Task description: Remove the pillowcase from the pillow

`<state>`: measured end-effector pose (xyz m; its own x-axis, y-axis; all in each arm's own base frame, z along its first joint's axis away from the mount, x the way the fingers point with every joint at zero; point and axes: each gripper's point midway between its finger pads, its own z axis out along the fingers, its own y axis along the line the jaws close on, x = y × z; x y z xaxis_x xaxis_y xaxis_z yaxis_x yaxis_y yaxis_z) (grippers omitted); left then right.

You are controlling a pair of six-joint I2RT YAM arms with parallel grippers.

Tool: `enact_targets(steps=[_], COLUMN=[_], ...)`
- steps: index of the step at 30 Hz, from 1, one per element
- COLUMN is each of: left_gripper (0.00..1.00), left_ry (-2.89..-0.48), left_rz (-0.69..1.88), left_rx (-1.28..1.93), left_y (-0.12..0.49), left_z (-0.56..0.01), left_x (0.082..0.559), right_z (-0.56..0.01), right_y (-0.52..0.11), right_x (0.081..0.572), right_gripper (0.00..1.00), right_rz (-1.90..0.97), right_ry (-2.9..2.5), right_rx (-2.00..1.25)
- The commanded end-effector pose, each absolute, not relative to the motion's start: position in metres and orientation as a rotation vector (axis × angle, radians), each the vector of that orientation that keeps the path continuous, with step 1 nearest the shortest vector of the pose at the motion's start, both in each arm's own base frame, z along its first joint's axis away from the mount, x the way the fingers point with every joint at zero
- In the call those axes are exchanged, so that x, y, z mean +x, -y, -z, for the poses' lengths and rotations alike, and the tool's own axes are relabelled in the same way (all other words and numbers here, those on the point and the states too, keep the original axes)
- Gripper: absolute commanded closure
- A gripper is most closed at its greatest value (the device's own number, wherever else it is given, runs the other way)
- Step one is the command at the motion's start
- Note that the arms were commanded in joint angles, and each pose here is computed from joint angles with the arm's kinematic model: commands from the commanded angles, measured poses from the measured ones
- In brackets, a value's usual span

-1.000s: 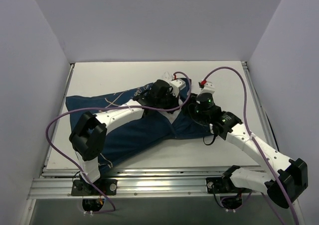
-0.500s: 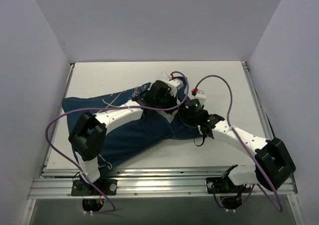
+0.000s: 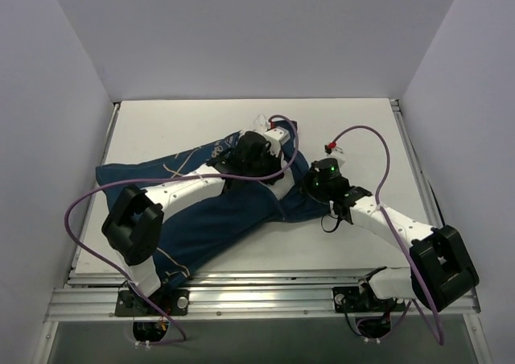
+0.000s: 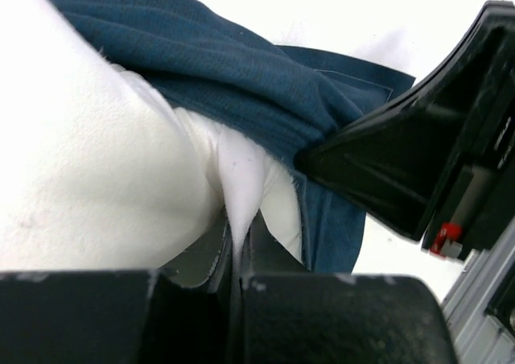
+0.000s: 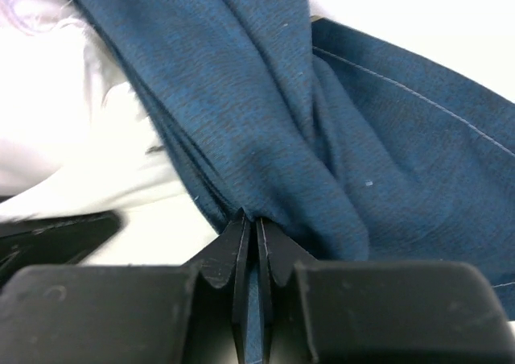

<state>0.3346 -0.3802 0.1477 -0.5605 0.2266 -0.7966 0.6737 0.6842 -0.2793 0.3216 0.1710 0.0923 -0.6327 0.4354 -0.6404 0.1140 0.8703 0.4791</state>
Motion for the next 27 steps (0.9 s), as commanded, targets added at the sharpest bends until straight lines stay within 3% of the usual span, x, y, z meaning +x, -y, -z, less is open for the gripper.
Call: enact_targets(steps=[1,22,27], left_gripper=[0.98,0.98,0.98], left_ry=[-2.214,-2.122,-2.03], left_rz=[0.688,0.72,0.769], left_rx=[0.564,0.177,0.196], left_y=[0.332,0.202,0.205], left_z=[-0.168,-0.244,-0.272], left_x=[0.33,0.295,0.297], right_z=[-0.054,-0.04,-0.052], right_y=[-0.076,-0.009,-0.029], right_x=[0.307,0.294,0.305], right_gripper=[1.0,1.0,1.0], right_rz=[-0.047,0.07,-0.09], right_ry=[-2.291,-2.313,-2.315], right_rx=[0.552,0.779,0.674])
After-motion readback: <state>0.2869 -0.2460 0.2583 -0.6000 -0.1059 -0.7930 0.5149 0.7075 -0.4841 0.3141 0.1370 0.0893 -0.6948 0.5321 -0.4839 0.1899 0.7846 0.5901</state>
